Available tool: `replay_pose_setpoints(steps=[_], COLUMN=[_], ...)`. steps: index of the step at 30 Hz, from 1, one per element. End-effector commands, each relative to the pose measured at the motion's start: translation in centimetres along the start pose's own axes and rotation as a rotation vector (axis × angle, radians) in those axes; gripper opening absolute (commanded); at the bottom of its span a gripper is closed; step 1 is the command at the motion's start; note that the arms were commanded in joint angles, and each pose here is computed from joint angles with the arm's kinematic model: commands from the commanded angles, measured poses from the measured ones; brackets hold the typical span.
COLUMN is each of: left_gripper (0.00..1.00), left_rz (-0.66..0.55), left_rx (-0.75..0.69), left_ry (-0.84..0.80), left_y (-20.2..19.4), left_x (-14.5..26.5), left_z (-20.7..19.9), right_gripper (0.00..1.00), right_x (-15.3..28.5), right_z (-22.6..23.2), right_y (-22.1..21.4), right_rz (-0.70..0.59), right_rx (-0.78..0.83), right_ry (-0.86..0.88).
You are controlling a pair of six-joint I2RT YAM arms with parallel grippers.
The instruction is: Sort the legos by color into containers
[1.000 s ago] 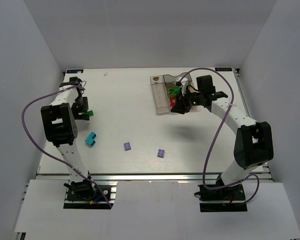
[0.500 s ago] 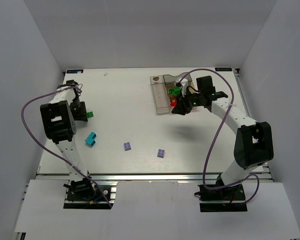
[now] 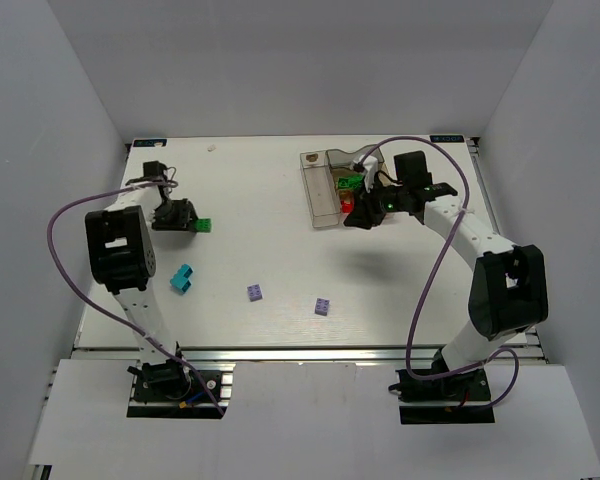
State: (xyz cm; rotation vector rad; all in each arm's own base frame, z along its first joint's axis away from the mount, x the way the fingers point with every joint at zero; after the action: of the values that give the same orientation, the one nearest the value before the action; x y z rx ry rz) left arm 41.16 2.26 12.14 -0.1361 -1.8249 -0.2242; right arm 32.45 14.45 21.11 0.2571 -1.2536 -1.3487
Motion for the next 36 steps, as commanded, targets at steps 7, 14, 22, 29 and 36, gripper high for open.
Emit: replay_pose_setpoints(steps=[7,14,22,29,36], left_gripper=[0.00,0.00,0.00,0.04,0.09], left_rz=[0.150,0.150,0.104,-0.047,-0.196], left_rx=[-0.667,-1.009,-1.208,-1.182,-1.157], left_ry=[-0.796,-1.048,-1.183,-1.236,-1.264], left_y=[-11.7,-20.2,-28.1,-32.0,-34.4], left_x=[8.1,10.2,9.7,8.4,7.2], left_z=[-6.5,-10.9,-16.9,-19.4,-20.3], right_gripper=[0.34,0.33,0.33,0.33,0.33], right_x=[4.5,7.2,9.1,9.9,10.0], right_z=[-0.7,-1.8,-2.1,-2.2,-2.3], right_y=[4.0,4.1,3.3,2.6,2.2], right_rz=[-0.277,-0.387,-0.424,-0.440,-0.441], right_rx=[-0.105,-0.124,-0.152,-0.164,-0.178], right_ry=[-0.195,-0.325,-0.378,-0.389,-0.372])
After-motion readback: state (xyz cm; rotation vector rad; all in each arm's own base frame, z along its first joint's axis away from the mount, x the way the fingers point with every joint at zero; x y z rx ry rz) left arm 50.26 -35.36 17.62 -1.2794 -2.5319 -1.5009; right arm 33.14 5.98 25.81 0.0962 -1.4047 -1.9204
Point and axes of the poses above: each gripper's point midway between its finger pads, its own x axis back along the fingers, its own z axis along the line the jaws close on, y = z × x, the point moved 10 cm from there along x, back along the fingers, and after that the axes turned 13 degrees about -x, right-handed, at the moved point
